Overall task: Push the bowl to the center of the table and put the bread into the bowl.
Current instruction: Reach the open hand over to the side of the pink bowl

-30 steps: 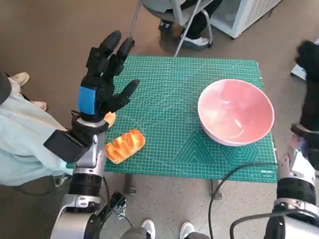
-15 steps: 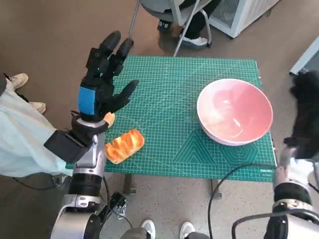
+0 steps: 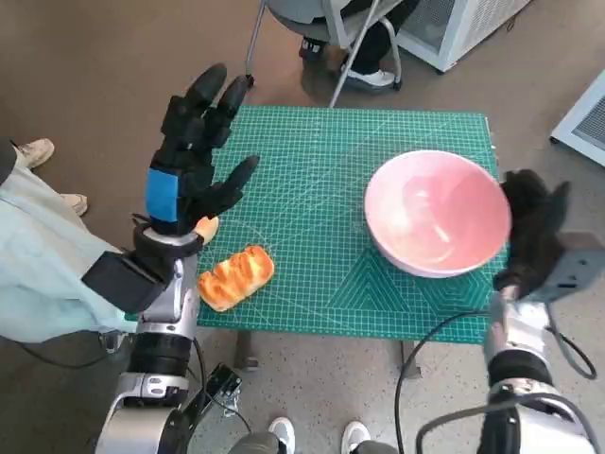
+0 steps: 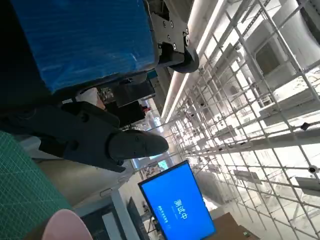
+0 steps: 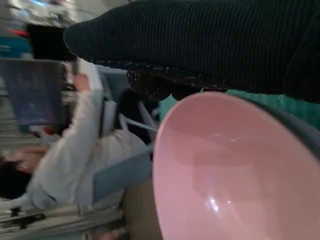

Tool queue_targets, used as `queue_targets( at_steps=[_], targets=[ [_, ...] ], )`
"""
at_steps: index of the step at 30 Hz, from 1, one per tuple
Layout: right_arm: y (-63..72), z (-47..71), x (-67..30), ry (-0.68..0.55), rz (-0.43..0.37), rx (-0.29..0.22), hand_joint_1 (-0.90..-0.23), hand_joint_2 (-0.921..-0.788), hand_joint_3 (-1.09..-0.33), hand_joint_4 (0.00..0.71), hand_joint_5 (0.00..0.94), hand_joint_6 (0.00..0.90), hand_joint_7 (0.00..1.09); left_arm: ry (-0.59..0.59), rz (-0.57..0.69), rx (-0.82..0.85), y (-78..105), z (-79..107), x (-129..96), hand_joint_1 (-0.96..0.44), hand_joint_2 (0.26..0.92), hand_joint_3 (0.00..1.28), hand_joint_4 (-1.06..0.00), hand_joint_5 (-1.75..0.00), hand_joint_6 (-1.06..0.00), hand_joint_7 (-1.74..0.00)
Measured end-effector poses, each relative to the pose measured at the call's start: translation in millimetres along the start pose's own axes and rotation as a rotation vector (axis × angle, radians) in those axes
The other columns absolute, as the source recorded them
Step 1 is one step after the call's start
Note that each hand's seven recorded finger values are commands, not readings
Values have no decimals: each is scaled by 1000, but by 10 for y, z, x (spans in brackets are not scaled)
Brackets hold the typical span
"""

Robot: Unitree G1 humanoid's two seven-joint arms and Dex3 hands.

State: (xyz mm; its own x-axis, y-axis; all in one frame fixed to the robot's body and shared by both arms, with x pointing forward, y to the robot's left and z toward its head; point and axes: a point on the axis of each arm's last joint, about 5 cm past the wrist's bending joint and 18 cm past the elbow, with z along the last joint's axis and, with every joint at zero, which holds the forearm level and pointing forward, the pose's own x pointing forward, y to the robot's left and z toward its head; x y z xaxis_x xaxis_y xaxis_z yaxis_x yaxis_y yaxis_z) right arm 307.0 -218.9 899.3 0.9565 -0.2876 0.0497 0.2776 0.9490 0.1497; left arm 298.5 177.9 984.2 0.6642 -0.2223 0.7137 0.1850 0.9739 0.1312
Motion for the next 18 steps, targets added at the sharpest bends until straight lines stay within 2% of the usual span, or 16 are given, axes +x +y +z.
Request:
queue_targets(
  at_steps=[6, 15, 18],
  targets=[
    [162, -9, 16, 41, 28, 55, -530, -921, -918, 275, 0, 139, 541, -3, -2, 12, 29, 29, -20, -382, 921, 298, -333, 0, -222, -390],
    [435, 30, 51, 73, 54, 188, -524, -921, -920, 255, 0, 156, 556, 10, -1, 27, 74, 50, -68, -390, 921, 296, -332, 0, -235, -367],
    [536, 57, 64, 79, 64, 229, -513, -921, -906, 251, 0, 150, 601, 12, 0, 28, 75, 57, -79, -384, 921, 297, -332, 0, -238, -360]
  ],
)
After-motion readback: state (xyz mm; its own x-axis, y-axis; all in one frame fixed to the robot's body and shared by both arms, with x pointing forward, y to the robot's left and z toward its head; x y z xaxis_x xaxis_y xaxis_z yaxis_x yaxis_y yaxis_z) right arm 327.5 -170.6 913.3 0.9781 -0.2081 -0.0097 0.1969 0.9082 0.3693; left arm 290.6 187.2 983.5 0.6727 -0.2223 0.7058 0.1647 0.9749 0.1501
